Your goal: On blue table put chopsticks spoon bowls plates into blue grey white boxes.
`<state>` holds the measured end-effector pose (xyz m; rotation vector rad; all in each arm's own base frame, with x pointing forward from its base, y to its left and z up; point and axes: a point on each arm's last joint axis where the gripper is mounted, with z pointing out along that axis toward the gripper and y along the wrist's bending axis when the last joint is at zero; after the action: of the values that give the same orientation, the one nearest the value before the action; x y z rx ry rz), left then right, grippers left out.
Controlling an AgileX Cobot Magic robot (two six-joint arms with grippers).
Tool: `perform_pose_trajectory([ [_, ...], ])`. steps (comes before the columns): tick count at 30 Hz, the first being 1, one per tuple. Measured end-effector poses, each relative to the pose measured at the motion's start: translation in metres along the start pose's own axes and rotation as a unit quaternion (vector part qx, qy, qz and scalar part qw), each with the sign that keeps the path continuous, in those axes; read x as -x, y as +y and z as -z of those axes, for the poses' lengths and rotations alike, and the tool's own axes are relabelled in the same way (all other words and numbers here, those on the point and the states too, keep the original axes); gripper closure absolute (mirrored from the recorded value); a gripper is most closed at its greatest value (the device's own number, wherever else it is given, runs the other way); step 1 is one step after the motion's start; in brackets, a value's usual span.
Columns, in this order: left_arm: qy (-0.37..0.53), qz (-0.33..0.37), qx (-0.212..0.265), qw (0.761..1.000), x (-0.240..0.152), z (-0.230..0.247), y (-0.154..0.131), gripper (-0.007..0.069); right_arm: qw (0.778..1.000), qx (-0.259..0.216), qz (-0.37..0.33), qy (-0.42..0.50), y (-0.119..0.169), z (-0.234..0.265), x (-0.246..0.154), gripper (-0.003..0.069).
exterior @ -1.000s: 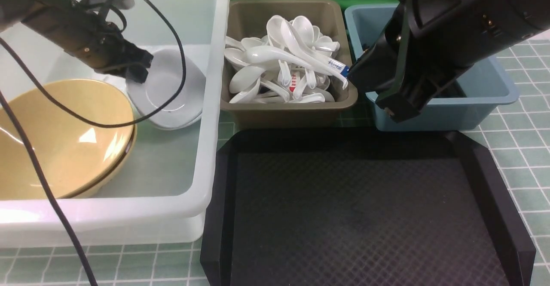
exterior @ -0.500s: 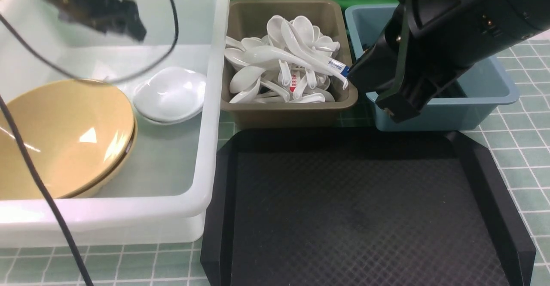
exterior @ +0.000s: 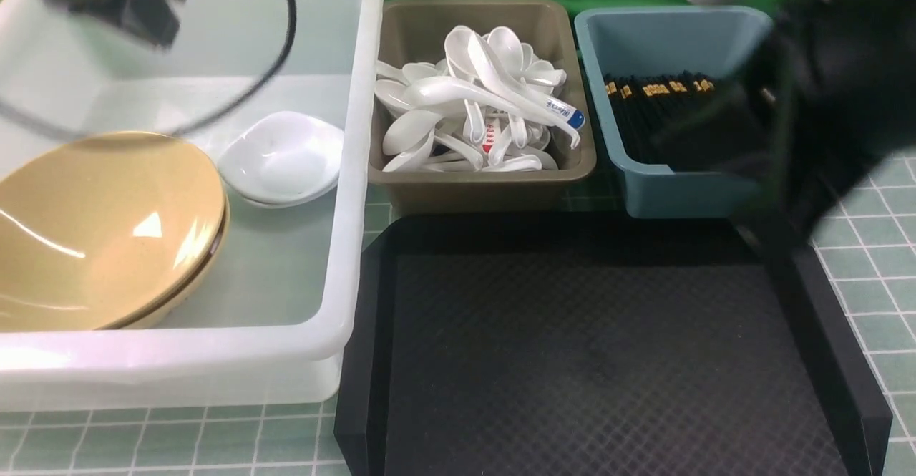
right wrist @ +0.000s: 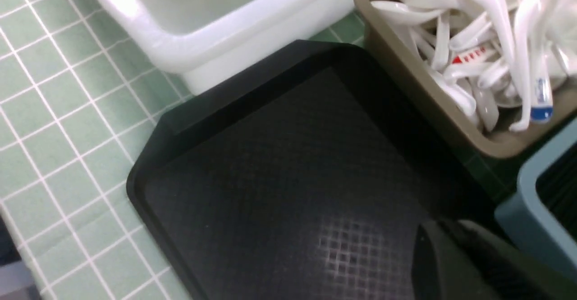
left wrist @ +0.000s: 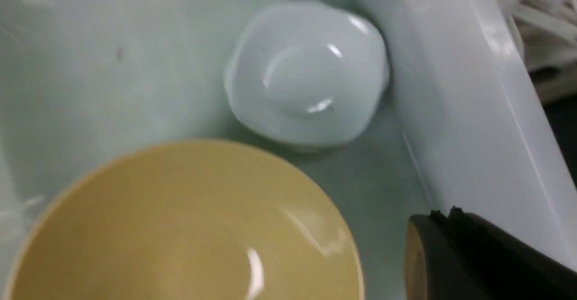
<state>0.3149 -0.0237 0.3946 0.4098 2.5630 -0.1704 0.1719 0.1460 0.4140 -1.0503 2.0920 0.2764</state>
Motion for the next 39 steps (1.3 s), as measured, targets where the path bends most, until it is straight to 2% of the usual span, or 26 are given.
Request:
perform_pose_trajectory([
  [5, -0.046, 0.016, -0.007, 0.999, -0.064, 0.024, -0.024, 0.0631, 0.999, -0.011, -0.014, -0.043, 0.009, 0.005, -0.042, 0.0603],
  [12, -0.142, 0.018, 0.022, 0.989, -0.164, 0.045, -0.051, 0.0631, 0.993, -0.016, -0.035, -0.114, 0.022, 0.005, -0.091, 0.0601],
  [17, -0.247, 0.016, 0.053, 0.967, -0.229, 0.044, -0.065, 0.0631, 0.975, -0.026, -0.058, -0.213, 0.029, 0.012, -0.119, 0.0599],
  [20, -0.293, 0.023, 0.061, 0.954, -0.251, 0.039, -0.068, 0.0631, 0.964, -0.038, -0.061, -0.257, 0.030, 0.015, -0.128, 0.0597],
  [24, -0.331, 0.021, 0.078, 0.940, -0.271, 0.034, -0.070, 0.0631, 0.954, -0.047, -0.063, -0.291, 0.029, 0.018, -0.128, 0.0593],
  [39, -0.339, 0.017, 0.085, 0.937, -0.274, 0.033, -0.069, 0.0631, 0.951, -0.049, -0.063, -0.298, 0.029, 0.019, -0.127, 0.0578],
])
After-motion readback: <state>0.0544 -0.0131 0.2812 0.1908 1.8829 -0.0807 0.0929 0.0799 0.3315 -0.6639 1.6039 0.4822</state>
